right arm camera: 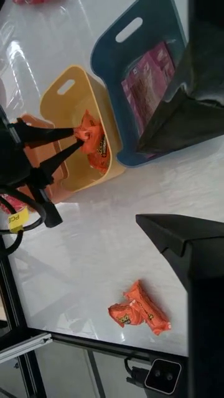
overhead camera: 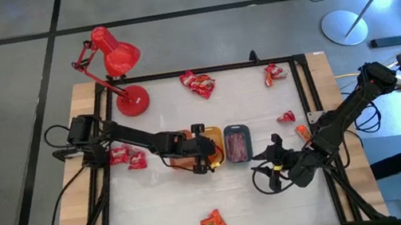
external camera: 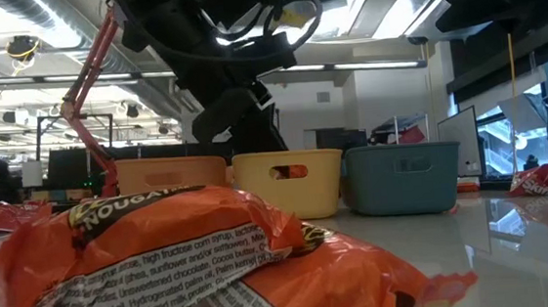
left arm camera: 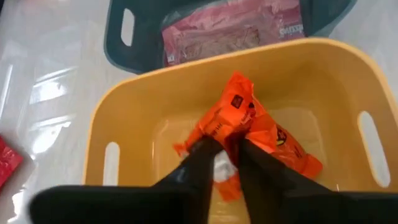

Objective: Sort candy
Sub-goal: Put the orange candy into the yellow bin, then put the red candy into the orange bin

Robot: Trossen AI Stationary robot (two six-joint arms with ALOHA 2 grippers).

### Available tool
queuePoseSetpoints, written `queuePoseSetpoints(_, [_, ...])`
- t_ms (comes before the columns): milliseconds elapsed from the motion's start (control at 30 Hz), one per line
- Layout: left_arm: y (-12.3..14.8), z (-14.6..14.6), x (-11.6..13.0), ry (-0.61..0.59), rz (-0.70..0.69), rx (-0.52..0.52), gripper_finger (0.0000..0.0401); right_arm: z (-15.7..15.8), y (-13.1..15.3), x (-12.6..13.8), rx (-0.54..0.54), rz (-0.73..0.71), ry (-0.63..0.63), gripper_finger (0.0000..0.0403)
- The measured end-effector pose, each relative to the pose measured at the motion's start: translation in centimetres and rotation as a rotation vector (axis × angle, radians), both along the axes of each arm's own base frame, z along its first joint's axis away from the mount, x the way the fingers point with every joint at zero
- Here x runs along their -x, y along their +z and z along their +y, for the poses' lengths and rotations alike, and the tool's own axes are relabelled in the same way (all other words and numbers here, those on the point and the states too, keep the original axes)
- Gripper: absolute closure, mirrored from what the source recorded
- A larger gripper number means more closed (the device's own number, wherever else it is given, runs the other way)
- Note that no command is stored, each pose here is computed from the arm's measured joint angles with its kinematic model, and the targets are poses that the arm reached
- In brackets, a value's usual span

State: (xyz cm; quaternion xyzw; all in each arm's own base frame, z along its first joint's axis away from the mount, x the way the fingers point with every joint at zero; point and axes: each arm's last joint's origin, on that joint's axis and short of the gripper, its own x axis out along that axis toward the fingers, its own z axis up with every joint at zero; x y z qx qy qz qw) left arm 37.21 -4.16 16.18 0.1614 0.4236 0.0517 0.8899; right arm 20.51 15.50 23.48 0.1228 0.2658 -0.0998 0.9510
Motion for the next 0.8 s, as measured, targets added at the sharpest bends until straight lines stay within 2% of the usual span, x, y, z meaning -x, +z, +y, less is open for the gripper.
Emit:
queuePoseSetpoints(200, [0.2, 0.0, 0.0, 0.0, -0.003, -0.016, 0.0268, 0.0, 0.0, 0.0, -0.004, 0.0, -0.002, 0.0237])
queuePoseSetpoints(433, [3.1, -0.4, 1.1, 0.045, -0.06, -0.086, 0.0245, 0.0, 0.0, 0.0, -0.009, 0.001, 0.0, 0.0237])
queuePoseSetpoints(667, [7.1, -1.0, 3.8, 0.108, -0.104, -0.001, 0.0245, 0.0, 0.0, 0.0, -0.009, 0.001, 0.001, 0.0237])
queuePoseSetpoints(800, [8.9, -1.7, 6.2, 0.158, -0.086, 0.065, 0.0245, 0.0, 0.0, 0.0, -0.009, 0.001, 0.001, 0.0237])
